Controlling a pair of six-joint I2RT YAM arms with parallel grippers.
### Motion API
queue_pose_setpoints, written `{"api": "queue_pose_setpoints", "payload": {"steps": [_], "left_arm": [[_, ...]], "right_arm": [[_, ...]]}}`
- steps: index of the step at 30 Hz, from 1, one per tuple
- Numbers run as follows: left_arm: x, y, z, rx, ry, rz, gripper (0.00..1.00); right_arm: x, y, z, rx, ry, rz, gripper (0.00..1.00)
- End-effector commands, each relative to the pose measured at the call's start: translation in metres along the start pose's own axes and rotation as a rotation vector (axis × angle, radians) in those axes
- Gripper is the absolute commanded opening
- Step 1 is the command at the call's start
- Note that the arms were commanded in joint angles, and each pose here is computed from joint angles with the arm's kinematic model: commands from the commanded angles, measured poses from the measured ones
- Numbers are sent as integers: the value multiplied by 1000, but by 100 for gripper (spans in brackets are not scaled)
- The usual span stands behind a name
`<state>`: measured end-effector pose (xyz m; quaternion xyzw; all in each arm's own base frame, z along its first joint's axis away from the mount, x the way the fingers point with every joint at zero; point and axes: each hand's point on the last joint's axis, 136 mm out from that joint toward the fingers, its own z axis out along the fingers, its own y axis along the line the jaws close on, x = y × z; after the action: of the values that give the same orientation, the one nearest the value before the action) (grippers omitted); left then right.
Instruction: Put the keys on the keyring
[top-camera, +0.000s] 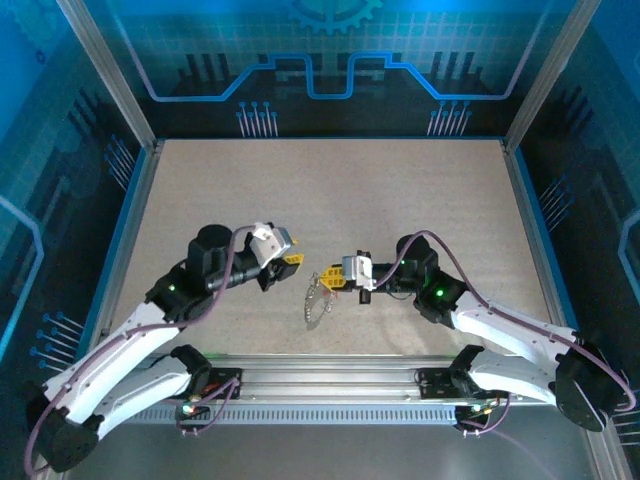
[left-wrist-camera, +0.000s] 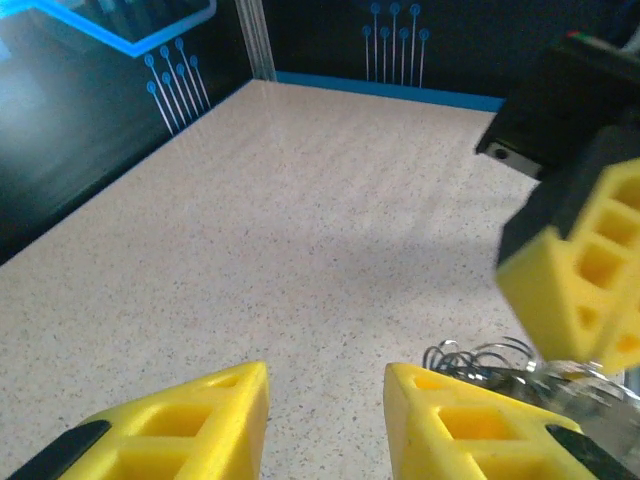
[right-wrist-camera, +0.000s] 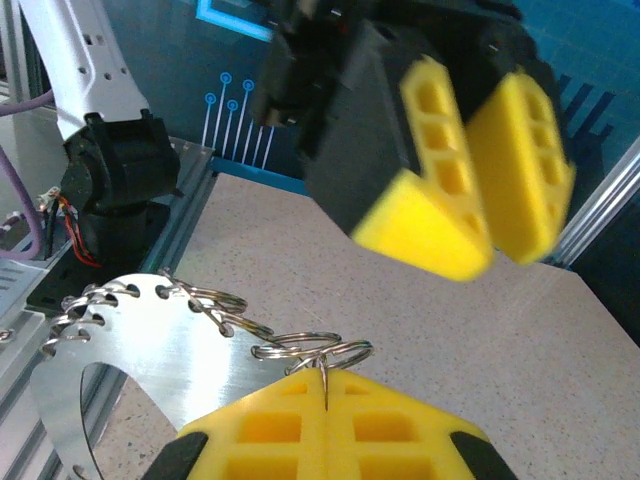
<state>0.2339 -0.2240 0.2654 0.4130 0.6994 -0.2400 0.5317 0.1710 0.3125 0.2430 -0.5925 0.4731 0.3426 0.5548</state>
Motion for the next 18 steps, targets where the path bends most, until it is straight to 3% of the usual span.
{"api": "queue_pose_setpoints", "payload": {"steps": [1,10,18], "left_arm": [[-18,-1,5,69,-34,-35,37],[-10,-21,28,241,-38,-134,36],[-3,-43,24,340,-76,-146,33]], "right_arm": [[-17,-2,-3,-11,-46,-47,0],[-14,-3,-2,-10,-28,-38,0],[-7,-12,0,33,7,-16,0]]}}
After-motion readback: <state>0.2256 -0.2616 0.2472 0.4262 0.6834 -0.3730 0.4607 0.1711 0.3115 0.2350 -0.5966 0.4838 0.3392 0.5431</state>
